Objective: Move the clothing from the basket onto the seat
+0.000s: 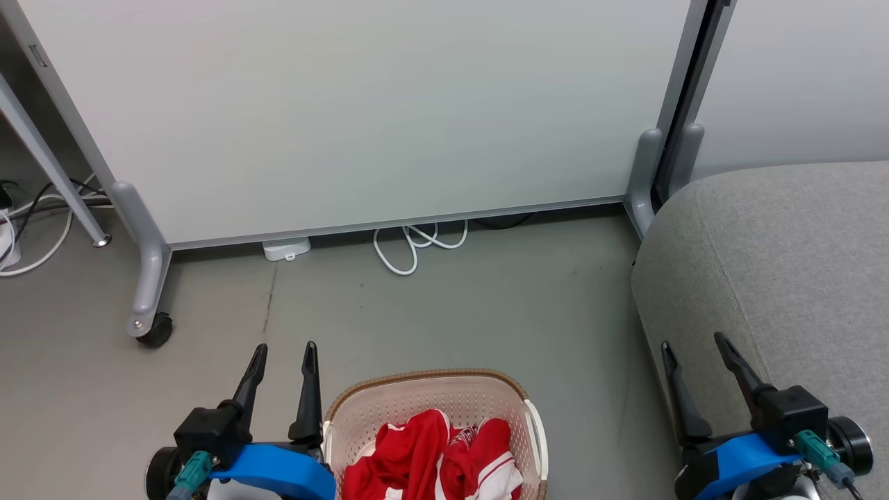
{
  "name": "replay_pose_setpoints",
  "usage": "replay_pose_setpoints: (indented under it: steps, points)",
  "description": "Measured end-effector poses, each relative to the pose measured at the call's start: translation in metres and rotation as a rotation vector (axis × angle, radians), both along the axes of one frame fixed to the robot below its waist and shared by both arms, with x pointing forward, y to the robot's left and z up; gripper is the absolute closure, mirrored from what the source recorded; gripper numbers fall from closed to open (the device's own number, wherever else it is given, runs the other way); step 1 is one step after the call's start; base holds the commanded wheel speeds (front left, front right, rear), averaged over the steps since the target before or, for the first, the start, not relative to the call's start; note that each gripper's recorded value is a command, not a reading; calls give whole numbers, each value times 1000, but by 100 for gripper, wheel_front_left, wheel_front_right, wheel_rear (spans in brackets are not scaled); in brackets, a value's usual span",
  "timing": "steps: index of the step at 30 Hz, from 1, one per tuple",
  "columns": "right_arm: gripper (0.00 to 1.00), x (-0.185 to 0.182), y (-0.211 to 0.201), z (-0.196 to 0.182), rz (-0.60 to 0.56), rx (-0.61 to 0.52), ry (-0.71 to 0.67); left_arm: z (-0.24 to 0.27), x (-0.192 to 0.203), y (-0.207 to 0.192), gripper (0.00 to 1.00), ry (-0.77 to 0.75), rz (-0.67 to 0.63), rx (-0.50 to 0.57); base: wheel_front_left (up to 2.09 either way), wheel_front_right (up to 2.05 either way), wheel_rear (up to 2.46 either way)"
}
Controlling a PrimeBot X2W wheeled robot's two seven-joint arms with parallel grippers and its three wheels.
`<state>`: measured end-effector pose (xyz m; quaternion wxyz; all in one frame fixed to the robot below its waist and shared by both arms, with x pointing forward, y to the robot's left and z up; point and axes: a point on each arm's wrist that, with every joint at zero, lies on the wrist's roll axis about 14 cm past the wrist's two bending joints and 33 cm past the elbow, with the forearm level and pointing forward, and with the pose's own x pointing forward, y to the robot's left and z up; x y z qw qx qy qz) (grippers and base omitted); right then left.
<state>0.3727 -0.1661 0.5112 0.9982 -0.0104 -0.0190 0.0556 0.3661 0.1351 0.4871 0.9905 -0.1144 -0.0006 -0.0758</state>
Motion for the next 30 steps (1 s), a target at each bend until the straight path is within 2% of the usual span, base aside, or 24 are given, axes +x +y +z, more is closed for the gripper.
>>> replay_pose_setpoints:
  steps: [21, 30]
  points:
    - [0, -1, 0, -4, 0, -5, 9, -4, 2, -3, 0, 8, -7, 14, 0, 0, 0]
    - [0, 2, 1, -14, 3, -1, 36, -21, 10, -10, 0, 59, -28, 21, 0, 0, 0]
